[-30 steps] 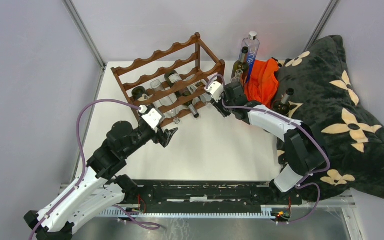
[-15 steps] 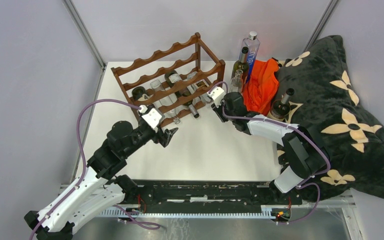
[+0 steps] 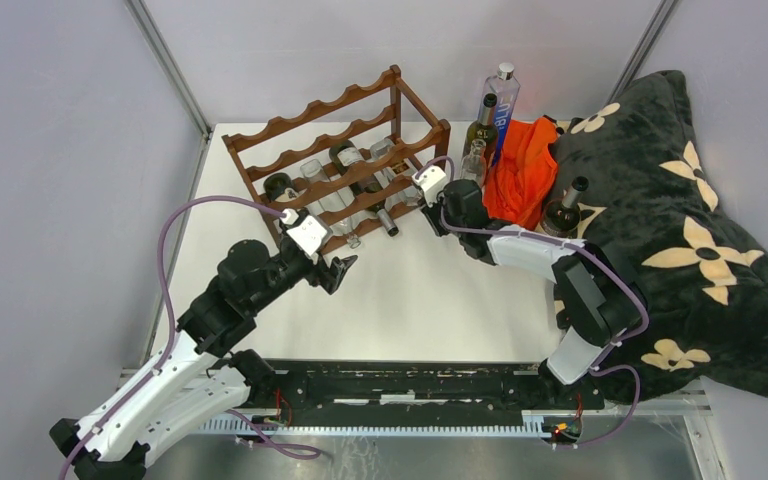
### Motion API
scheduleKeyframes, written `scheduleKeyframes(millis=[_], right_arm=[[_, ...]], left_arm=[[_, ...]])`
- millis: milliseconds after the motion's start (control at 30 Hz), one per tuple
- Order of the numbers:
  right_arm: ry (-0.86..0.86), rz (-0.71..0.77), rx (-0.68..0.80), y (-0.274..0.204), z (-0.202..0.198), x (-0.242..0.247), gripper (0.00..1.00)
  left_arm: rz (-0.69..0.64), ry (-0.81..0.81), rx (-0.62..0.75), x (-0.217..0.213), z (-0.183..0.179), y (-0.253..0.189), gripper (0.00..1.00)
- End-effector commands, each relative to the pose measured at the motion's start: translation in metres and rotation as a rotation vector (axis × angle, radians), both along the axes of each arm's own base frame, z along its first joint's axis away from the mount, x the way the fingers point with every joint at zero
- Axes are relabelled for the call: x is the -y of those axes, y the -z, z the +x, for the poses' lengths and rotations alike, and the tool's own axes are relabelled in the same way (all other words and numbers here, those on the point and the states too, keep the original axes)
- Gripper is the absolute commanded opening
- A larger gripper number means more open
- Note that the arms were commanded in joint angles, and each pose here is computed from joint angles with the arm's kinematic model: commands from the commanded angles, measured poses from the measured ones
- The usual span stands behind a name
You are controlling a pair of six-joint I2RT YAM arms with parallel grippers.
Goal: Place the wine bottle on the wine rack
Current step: Place the wine bottle in the wine rack.
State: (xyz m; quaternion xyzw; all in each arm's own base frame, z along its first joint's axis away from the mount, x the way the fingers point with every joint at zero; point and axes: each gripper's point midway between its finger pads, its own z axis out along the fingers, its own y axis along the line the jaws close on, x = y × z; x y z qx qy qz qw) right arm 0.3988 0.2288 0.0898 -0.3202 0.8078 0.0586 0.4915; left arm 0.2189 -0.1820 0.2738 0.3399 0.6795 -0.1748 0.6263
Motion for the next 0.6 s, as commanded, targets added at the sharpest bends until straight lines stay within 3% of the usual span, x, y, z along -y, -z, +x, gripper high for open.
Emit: scheduleKeyframes(millis=[0, 567], right_arm=[[0.017, 0.0, -0.052, 0.018, 0.002, -0.003, 0.05], [0.011, -0.051, -0.108, 0.047, 0.004, -0.004, 0.05]], left_arm=[[-0.032, -0.004, 0.038, 0.001, 0.004, -0.012, 1.0], [-0.02, 0.004, 0.029, 0.003, 0.006, -0.007, 1.0]])
